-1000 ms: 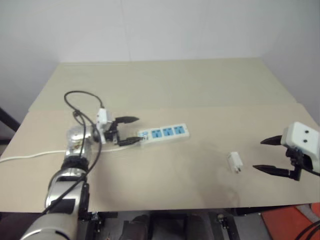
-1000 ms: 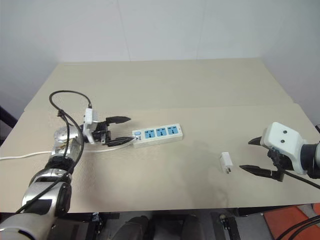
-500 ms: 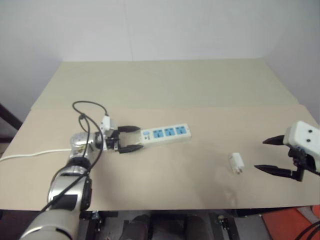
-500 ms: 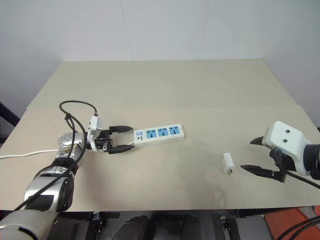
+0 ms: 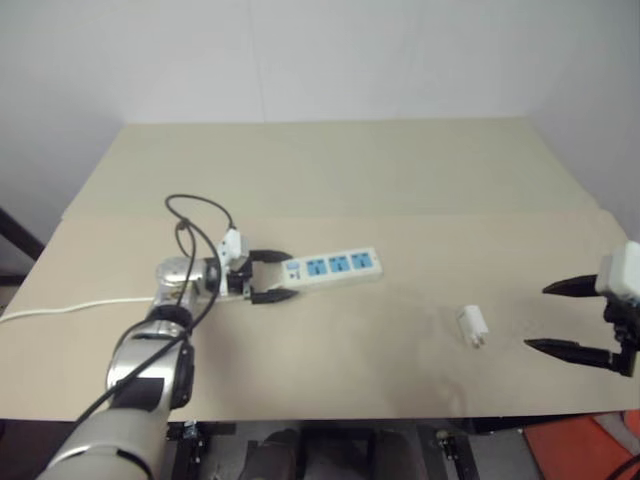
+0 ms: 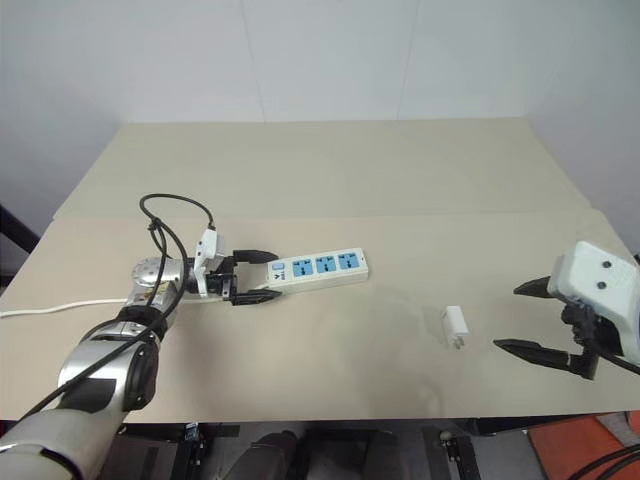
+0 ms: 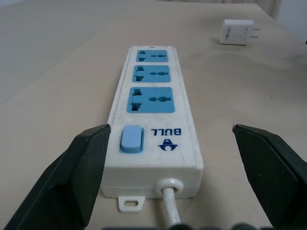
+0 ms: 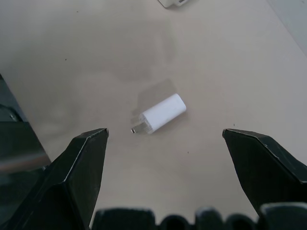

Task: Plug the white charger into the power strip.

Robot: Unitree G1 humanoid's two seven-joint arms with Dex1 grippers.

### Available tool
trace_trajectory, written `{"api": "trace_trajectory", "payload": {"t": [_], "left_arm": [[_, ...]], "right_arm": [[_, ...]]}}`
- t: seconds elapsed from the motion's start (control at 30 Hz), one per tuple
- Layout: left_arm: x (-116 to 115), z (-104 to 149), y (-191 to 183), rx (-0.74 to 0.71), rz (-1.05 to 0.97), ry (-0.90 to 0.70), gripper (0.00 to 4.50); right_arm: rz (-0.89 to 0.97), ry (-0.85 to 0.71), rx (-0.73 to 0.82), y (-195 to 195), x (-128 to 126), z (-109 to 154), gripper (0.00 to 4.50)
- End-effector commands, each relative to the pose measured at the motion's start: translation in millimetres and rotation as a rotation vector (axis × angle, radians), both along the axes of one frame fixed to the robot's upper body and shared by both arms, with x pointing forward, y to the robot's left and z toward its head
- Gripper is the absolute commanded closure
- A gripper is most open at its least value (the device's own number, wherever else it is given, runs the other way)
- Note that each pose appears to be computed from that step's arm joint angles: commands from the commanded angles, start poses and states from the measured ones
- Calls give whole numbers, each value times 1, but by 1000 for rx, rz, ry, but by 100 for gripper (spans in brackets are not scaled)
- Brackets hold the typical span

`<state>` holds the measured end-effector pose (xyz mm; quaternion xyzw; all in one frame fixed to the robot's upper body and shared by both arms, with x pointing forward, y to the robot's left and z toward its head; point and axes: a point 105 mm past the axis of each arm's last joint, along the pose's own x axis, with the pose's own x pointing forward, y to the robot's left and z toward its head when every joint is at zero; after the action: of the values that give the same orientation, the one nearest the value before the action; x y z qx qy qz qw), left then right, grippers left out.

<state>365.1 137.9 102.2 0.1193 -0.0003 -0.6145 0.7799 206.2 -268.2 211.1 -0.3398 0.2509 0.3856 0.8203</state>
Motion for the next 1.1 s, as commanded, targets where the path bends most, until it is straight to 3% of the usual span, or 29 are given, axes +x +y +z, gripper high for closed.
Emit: {"api": "trace_trajectory", "payload": {"t": [0.03, 0.43, 1.1], "left_arm": [[5, 7, -1, 19, 10, -30, 3], [9, -10, -15, 60, 57, 5, 3], [5, -10, -13, 2, 51, 13, 3]], "right_arm": [[0, -19, -22, 1, -7, 12, 0], [-24, -4, -22, 1, -16, 14, 0], [-62, -39, 3, 3, -6, -6, 0]]}}
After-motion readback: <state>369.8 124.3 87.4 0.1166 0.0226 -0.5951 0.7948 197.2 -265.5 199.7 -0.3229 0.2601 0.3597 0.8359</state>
